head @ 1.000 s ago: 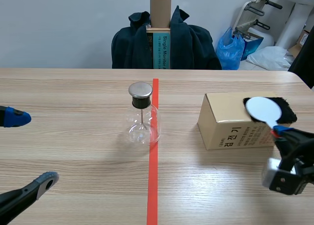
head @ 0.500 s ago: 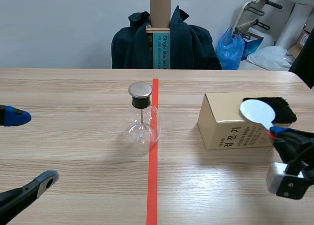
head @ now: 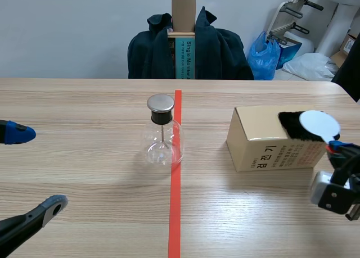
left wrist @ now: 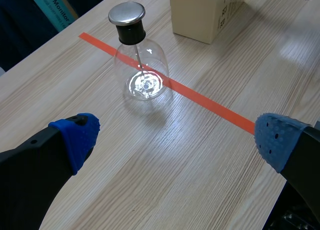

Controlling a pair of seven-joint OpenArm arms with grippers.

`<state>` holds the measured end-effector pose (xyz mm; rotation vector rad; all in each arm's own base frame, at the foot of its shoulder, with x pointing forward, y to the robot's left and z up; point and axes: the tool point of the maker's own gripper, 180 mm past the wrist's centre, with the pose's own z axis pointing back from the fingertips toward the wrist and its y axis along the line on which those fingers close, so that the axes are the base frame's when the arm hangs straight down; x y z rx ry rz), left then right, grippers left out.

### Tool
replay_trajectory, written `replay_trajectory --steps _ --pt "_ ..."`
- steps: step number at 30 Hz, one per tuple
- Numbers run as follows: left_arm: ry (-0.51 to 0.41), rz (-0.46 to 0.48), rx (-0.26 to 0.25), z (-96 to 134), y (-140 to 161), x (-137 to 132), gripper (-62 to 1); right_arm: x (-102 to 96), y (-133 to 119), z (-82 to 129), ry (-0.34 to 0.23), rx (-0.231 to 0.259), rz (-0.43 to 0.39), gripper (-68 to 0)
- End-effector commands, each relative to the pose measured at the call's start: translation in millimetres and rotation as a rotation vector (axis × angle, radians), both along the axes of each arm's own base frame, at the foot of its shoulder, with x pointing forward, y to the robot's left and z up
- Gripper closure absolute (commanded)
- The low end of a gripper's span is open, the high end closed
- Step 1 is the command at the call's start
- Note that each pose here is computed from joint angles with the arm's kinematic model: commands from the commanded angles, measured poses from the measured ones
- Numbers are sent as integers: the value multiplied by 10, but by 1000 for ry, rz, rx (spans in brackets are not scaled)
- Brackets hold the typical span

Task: Do the electroscope experiment.
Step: 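Rub the plate on the fur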

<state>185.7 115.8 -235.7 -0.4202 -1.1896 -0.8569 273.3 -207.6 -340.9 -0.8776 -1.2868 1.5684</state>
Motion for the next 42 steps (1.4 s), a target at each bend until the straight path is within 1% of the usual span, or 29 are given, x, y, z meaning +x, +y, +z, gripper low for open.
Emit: replay_trajectory --steps 1,3,4,5,6,8,9,10,12,13,14,17,19,24,26,29,31,33,34,36,39,40,41,42 --pt "-23 -4 -45 83 -52 6 -623 108 -23 149 -55 -3 -36 -8" --pt "-26 -4 -49 91 -56 6 -623 173 -293 154 -60 -21 -189 -8" --pt "-26 -4 -50 92 -56 7 -623 173 -385 129 -46 -28 -235 -8" --pt "-26 -4 -50 92 -56 7 -623 170 -390 111 -32 -31 -231 -8" --pt "-26 -4 -50 92 -56 7 -623 158 -312 109 -27 -30 -180 -8" --pt "-26 -4 -49 91 -56 6 -623 125 -84 136 -32 -10 -49 -8" --pt "-26 -4 -49 91 -56 6 -623 120 -44 150 -35 -6 -28 -8" --pt "-26 -4 -49 91 -56 6 -623 139 -73 168 -42 -8 -48 -8" --pt "-26 -4 -49 91 -56 6 -623 187 -281 167 -44 -21 -167 -8" --pt "-25 -4 -49 91 -56 6 -623 187 -346 146 -32 -27 -199 -8" --pt "-25 -4 -49 91 -56 6 -623 179 -338 125 -19 -25 -192 -8" --pt "-25 -4 -49 91 -56 6 -623 136 -125 120 -10 -1 -75 -8" --pt "-25 -4 -49 91 -56 6 -623 110 -41 120 -7 9 -29 -8" --pt "-25 -4 -49 91 -56 6 -623 108 -33 129 -12 7 -22 -8" --pt "-25 -4 -49 91 -56 6 -623 125 -57 189 -48 -8 -26 -8" --pt "-25 -4 -49 91 -56 6 -623 191 -140 355 -116 -40 -50 -8" --pt "-25 -4 -49 90 -55 6 -623 272 -248 544 -165 -48 -85 -8" --pt "-25 -4 -48 89 -55 6 -623 368 -347 832 -238 -46 -113 -8" --pt "-25 -4 -48 89 -55 6 -623 425 -397 1014 -284 -43 -128 -8" --pt "-24 -3 -47 86 -53 7 -623 527 -485 1417 -387 -36 -158 -8" --pt "-19 0 -39 65 -38 13 -623 620 -581 2096 -561 -12 -199 -8" --pt "-20 7 -32 55 -20 32 -623 627 -597 2327 -620 -3 -208 -8" --pt "-15 17 -14 24 14 60 -613 617 -613 2555 -682 7 -216 -8" --pt "-8 27 8 -15 52 91 -584 593 -622 2789 -748 22 -222 -8"
